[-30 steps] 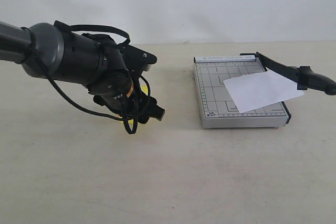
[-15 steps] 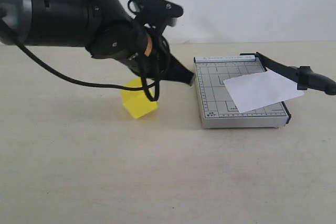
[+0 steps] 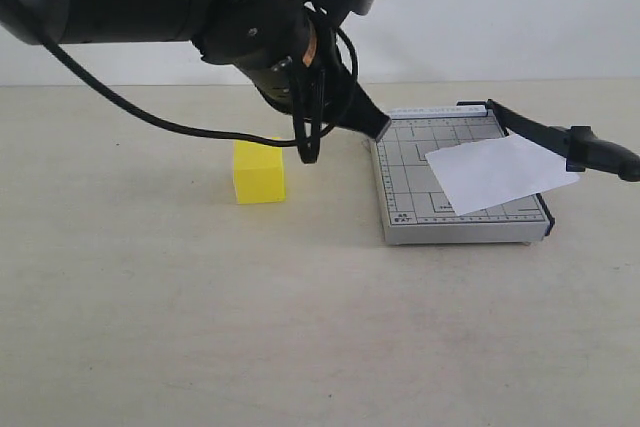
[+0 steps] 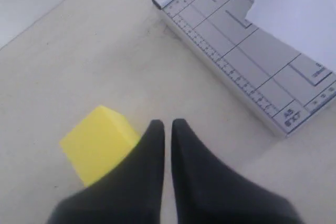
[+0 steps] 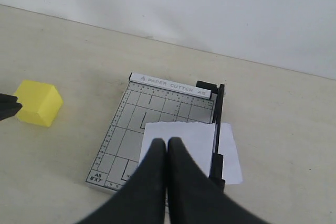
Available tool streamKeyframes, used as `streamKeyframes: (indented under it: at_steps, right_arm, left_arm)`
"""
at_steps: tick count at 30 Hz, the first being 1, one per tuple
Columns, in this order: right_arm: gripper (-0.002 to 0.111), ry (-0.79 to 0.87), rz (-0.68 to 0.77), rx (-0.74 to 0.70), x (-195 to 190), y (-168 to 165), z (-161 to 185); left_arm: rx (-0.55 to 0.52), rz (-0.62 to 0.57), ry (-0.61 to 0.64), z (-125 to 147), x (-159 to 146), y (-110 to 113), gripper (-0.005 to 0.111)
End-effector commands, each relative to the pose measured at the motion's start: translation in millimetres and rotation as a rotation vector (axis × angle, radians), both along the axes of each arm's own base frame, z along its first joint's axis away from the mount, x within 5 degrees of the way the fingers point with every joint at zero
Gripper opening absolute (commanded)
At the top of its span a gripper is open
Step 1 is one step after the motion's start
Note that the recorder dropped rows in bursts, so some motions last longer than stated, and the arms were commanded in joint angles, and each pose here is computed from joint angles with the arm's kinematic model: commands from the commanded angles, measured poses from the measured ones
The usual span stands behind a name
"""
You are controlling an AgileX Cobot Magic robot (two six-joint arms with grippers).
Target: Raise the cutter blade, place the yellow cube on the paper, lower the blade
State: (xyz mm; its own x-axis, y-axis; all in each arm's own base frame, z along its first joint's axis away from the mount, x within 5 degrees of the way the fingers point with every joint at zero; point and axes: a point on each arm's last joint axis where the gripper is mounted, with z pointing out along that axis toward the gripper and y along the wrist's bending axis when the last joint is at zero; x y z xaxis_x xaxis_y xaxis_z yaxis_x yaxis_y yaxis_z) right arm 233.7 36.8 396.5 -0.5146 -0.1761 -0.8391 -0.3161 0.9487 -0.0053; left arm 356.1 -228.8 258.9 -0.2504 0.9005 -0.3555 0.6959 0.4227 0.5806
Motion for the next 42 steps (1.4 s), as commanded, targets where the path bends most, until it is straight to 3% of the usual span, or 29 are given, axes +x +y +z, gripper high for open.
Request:
streamKeyframes:
  at_steps: [1,4,6,7,8,11,14,17,21,22,25,29,36,42]
  right_arm:
    - [0.0,-0.013,0.005,0.0,-2,0,3]
    - [0.0,-0.011,0.006,-0.001,-2,0,2]
    - [0.0,-0.011,0.006,-0.001,-2,0,2]
    - [0.0,-0.009,0.006,-0.001,-2,0,2]
    - [0.0,-0.009,0.007,0.007,-2,1,2]
    - [0.0,-0.009,0.013,0.004,-2,1,2]
    - [0.0,-0.012,0.018,-0.004,-2,1,2]
    - [0.0,-0.011,0.023,-0.01,-2,1,2]
    - [0.0,-0.002,0.037,-0.018,-3,2,1]
    - [0.0,0.0,0.039,-0.02,-3,2,1]
    - [0.0,0.017,0.046,-0.023,-4,2,0]
    - [0.0,0.025,0.051,-0.027,-5,2,-1]
    - [0.0,0.021,0.056,-0.034,-5,2,-1]
    - [0.0,0.022,0.057,-0.036,-5,2,-1]
  left_arm:
    - [0.09,-0.005,-0.026,6,4,11,0.024]
    - [0.105,0.009,-0.04,7,10,20,0.053]
    - [0.141,0.001,-0.079,9,15,26,0.089]
    - [0.169,-0.001,-0.092,10,18,29,0.091]
    - [0.228,-0.035,-0.098,8,19,31,0.089]
    - [0.269,-0.06,-0.09,3,23,34,0.078]
    - [0.288,-0.098,-0.103,2,24,32,0.078]
    - [0.359,-0.207,-0.119,2,26,31,0.078]
    - [0.399,-0.45,-0.057,-16,27,35,0.078]
    - [0.473,-0.555,-0.026,-27,28,39,0.078]
    - [0.609,-0.689,0.003,-45,34,53,0.078]
    - [0.606,-0.654,0.031,-58,47,72,0.078]
    - [0.58,-0.646,-0.045,-55,53,71,0.088]
    - [0.576,-0.647,-0.061,-55,53,70,0.088]
